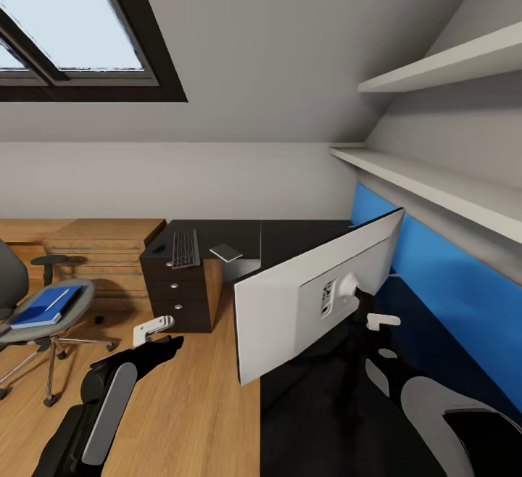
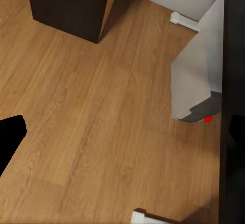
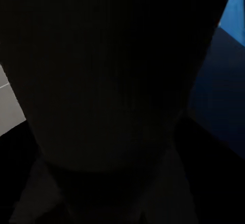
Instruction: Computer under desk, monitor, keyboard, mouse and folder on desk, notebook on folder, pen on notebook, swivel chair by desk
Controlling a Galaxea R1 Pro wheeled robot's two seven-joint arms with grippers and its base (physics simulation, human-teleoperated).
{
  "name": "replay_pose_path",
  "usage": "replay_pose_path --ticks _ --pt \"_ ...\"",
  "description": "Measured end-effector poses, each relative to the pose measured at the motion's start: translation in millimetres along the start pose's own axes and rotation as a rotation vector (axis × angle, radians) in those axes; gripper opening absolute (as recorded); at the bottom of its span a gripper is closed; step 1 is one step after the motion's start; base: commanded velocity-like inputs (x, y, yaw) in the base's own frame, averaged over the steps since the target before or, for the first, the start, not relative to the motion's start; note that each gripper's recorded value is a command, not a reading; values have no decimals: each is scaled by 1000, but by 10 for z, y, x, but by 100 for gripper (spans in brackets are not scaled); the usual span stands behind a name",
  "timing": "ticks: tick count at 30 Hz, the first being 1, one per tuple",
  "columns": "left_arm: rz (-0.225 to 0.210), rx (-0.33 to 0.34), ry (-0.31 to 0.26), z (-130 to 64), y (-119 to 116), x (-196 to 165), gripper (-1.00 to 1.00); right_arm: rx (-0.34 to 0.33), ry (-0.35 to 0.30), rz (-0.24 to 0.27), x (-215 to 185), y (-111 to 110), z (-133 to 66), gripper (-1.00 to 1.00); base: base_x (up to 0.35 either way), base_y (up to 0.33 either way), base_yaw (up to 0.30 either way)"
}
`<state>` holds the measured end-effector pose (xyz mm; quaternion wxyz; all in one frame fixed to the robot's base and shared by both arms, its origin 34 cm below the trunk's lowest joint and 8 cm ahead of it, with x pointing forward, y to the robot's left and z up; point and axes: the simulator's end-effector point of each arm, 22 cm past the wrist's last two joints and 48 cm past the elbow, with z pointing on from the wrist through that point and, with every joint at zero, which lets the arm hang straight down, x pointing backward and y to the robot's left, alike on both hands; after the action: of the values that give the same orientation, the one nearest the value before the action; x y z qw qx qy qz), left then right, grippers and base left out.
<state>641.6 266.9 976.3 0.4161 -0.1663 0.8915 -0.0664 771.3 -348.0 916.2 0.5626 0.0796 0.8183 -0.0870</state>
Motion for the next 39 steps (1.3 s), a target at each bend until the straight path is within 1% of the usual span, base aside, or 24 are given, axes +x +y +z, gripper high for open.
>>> replay_pose_path --ticks 16,20,21,23,26,29,33,39 --pt "-1 1 -4 -9 -1 -18 100 -3 0 1 -2 6 1 -100 0 0 0" --pt "-8 -3 -7 -10 30 -31 100 -3 0 2 -2 7 0 -100 0 -9 0" --pt "-15 -8 -8 -7 62 -41 100 -4 -8 4 -6 17 -2 -100 0 -182 0" --pt "-16 -8 -9 -9 65 -43 100 -13 -21 -13 -46 46 -2 -100 0 -272 0" --pt "-16 -8 -9 -8 68 -47 100 -6 -19 0 -32 26 -3 -100 0 -299 0" --pt "-16 -7 -9 -10 67 -47 100 -10 -20 -8 -37 38 -3 -100 0 -302 0" --pt "-16 -7 -10 -11 65 -48 100 -9 -21 -5 -39 33 -3 -100 0 -256 0" --pt "-16 -9 -9 -9 69 -48 100 -10 -24 -5 -47 35 -3 -100 0 -72 0"
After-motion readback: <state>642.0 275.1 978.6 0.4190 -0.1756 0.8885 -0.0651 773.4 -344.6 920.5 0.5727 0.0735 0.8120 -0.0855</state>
